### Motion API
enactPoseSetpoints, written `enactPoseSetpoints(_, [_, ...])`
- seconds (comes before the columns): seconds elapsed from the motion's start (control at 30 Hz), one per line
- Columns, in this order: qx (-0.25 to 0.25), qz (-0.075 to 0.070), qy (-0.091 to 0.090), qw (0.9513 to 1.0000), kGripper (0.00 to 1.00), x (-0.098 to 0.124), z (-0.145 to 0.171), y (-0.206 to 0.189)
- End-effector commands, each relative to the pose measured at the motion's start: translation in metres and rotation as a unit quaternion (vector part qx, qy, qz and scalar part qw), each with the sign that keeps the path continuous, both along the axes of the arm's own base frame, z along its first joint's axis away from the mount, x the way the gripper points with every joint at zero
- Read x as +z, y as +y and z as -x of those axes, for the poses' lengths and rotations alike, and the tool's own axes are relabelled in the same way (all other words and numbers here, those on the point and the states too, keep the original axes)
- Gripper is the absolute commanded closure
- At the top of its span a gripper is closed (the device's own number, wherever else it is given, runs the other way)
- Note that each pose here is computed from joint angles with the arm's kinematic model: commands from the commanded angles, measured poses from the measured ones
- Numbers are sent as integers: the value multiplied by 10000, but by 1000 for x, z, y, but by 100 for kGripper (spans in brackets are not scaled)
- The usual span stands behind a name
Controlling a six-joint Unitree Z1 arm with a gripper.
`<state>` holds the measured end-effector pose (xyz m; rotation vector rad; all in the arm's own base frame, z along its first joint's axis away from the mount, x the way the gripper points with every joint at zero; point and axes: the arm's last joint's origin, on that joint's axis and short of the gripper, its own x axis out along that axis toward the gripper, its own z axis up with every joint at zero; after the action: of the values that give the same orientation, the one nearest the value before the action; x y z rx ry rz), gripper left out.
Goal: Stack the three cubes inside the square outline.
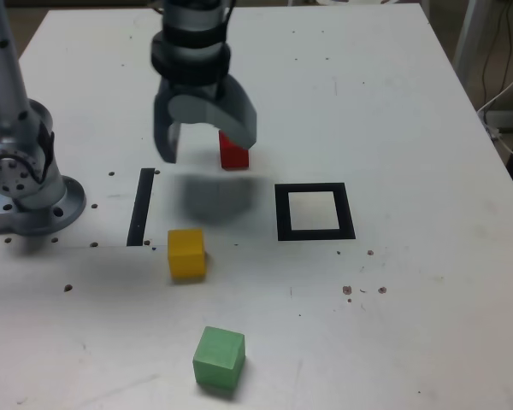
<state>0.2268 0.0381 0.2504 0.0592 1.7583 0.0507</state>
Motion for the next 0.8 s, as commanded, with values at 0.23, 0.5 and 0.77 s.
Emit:
enactPoseSetpoints(0.23, [160,101,175,9997,2,-14,-30,36])
enactPoseSetpoints(0.5, [166,318,396,9986,13,-30,-42,58])
enactPoseSetpoints(0.77, [114,354,509,9980,64,-40,-53,66])
